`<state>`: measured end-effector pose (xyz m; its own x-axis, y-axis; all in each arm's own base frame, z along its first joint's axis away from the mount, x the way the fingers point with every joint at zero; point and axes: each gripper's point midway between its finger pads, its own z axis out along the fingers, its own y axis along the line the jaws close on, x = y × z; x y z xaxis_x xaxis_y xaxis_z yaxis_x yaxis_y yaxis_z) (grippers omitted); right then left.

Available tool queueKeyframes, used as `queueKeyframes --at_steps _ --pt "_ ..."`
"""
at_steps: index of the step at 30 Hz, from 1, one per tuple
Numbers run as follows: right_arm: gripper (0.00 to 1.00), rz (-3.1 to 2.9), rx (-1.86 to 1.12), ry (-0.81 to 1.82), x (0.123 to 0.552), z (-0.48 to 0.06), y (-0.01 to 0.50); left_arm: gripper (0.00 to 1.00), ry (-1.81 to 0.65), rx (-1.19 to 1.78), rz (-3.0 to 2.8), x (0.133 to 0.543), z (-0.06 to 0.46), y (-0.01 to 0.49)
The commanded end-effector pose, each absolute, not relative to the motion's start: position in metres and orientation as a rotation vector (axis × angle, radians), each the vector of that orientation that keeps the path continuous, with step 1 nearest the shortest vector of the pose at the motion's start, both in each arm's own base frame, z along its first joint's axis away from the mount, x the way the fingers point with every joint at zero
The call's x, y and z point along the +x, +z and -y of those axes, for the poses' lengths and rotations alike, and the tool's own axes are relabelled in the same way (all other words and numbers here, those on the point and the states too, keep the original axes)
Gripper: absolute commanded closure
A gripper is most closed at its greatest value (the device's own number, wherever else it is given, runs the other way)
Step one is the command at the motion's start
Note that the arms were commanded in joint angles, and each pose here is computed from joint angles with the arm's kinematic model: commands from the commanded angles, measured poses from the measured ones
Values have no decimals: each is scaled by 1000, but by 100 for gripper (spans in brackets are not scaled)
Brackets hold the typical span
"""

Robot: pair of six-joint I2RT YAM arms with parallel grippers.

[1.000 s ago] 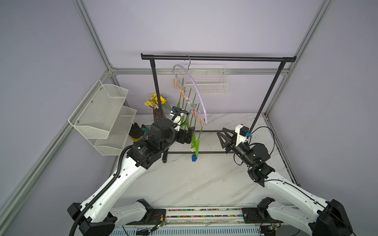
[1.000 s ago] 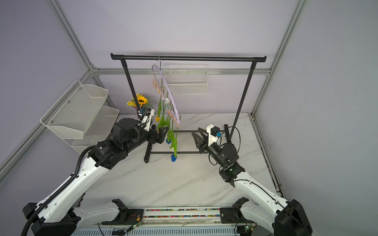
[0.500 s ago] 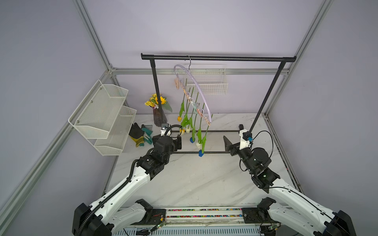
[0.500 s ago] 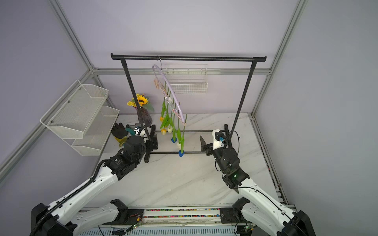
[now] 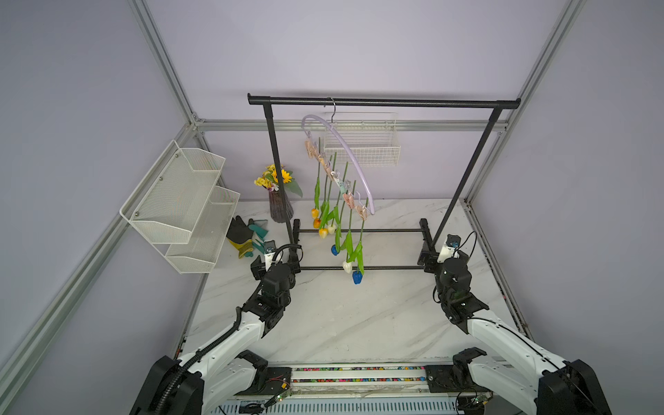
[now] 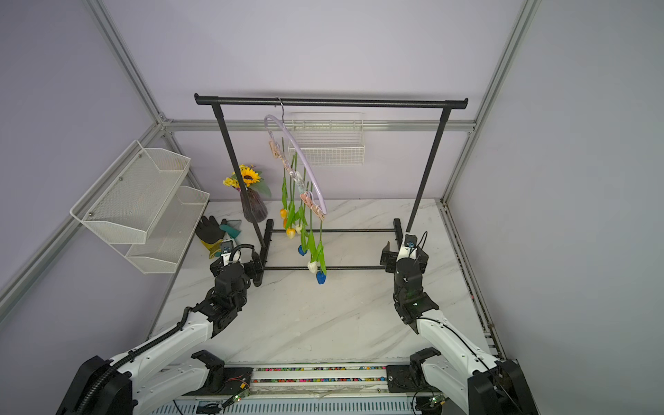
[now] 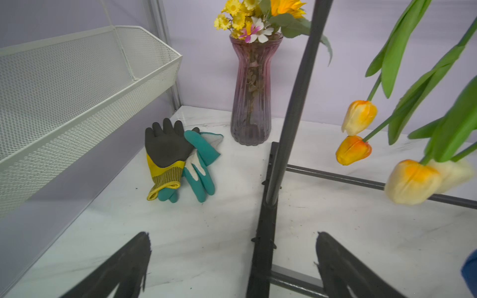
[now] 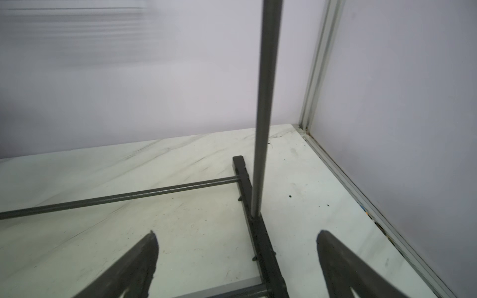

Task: Dry the flowers on a clothes hanger
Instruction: Reset both arms

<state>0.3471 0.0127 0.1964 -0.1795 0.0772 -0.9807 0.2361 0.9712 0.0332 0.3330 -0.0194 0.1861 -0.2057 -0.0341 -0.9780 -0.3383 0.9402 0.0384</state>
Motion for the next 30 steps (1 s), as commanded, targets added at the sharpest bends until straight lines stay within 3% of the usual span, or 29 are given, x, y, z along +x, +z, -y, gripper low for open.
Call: queueKeyframes --at_steps 1,12,20,25,30 --pt "2 -1752 297 -146 357 -1 184 0 363 -360 -1629 335 -3 210" --pt "3 -1791 404 -283 387 58 112 0 424 -386 -1702 350 -52 158" --pt "3 -1867 315 -129 404 51 103 0 351 -350 -1665 358 -60 155" --pt "3 -1762 141 62 399 14 113 0 312 -344 -1658 363 -64 146" --pt "3 -1751 119 72 399 11 107 0 280 -317 -1668 364 -61 137"
